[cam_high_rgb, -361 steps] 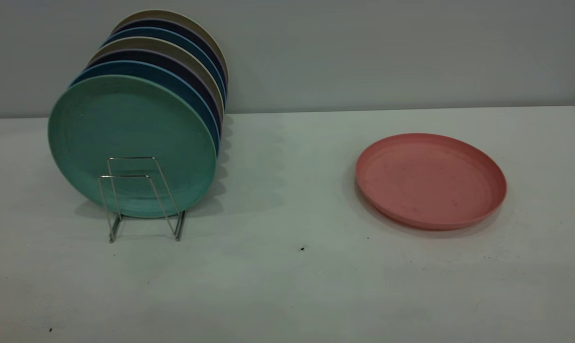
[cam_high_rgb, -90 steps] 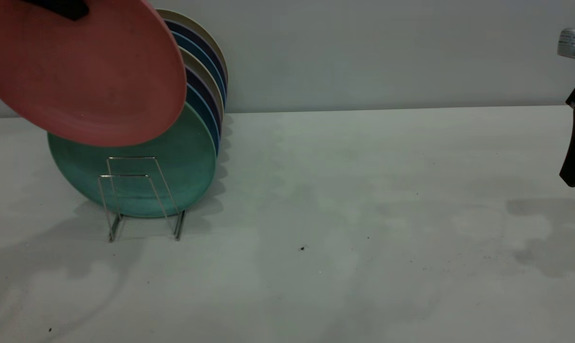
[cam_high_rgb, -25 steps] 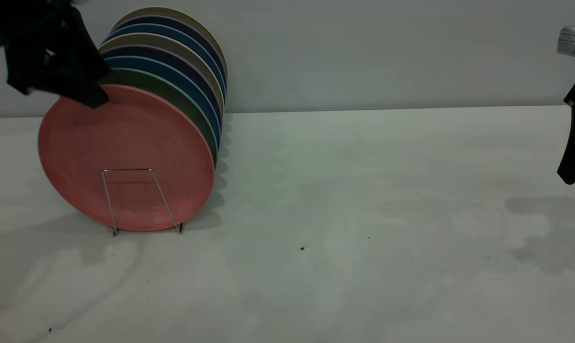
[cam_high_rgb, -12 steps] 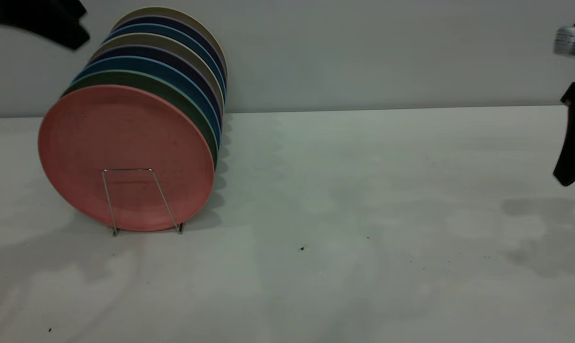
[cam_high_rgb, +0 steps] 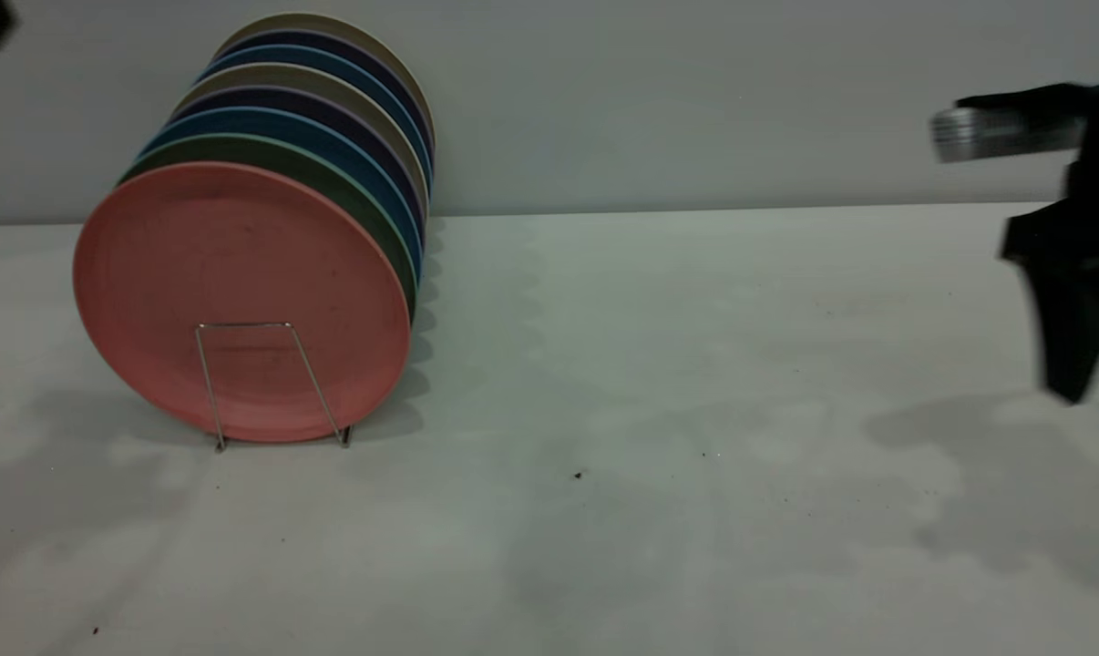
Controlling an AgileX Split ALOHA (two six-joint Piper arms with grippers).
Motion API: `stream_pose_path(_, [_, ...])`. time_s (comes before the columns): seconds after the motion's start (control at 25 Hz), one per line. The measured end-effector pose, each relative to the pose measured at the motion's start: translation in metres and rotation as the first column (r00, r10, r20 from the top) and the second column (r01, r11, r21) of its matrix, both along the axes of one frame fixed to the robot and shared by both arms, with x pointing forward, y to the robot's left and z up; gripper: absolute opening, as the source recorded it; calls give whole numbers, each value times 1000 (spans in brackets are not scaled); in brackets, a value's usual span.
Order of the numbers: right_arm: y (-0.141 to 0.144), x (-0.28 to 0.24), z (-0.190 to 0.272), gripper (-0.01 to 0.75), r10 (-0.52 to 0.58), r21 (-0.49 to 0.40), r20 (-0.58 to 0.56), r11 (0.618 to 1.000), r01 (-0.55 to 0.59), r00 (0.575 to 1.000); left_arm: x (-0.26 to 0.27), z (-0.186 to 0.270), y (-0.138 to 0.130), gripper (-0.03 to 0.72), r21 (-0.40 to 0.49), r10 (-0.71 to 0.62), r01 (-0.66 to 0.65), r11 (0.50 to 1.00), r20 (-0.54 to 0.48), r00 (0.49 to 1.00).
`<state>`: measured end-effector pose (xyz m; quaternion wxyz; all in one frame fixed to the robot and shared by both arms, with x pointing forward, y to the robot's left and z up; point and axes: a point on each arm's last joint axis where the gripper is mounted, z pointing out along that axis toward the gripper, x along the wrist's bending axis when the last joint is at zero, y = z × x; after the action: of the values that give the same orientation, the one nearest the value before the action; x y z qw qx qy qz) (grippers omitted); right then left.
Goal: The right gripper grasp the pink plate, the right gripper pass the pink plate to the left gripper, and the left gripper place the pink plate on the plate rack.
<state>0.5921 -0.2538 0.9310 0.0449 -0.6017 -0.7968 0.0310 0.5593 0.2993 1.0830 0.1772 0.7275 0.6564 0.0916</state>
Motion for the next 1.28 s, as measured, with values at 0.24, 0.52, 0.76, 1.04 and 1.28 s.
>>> stream_pose_path(0.24, [-18, -2, 40, 531, -25, -187, 59, 982, 36, 998, -33, 30, 9, 513, 103, 51, -50, 993, -9, 999])
stream_pose_path(0.52, [-19, -37, 104, 531, -84, -123, 218, 986, 113, 972, -81, 26, 12, 513, 143, 82, -75, 987, -45, 996])
stream_pose_path(0.76, [-23, -114, 141, 531, -110, -33, 305, 992, 126, 946, -147, 4, 9, 513, 128, 97, -95, 987, -9, 995])
stream_pose_path(1.04, [-32, -212, 167, 531, -91, 30, 488, 996, 87, 868, -221, -18, 6, 513, 117, 97, -108, 987, 95, 991])
stream_pose_path(1.28, [-40, -281, 163, 531, -74, 57, 639, 997, 49, 766, -265, -29, 4, 513, 103, 100, -123, 987, 201, 974])
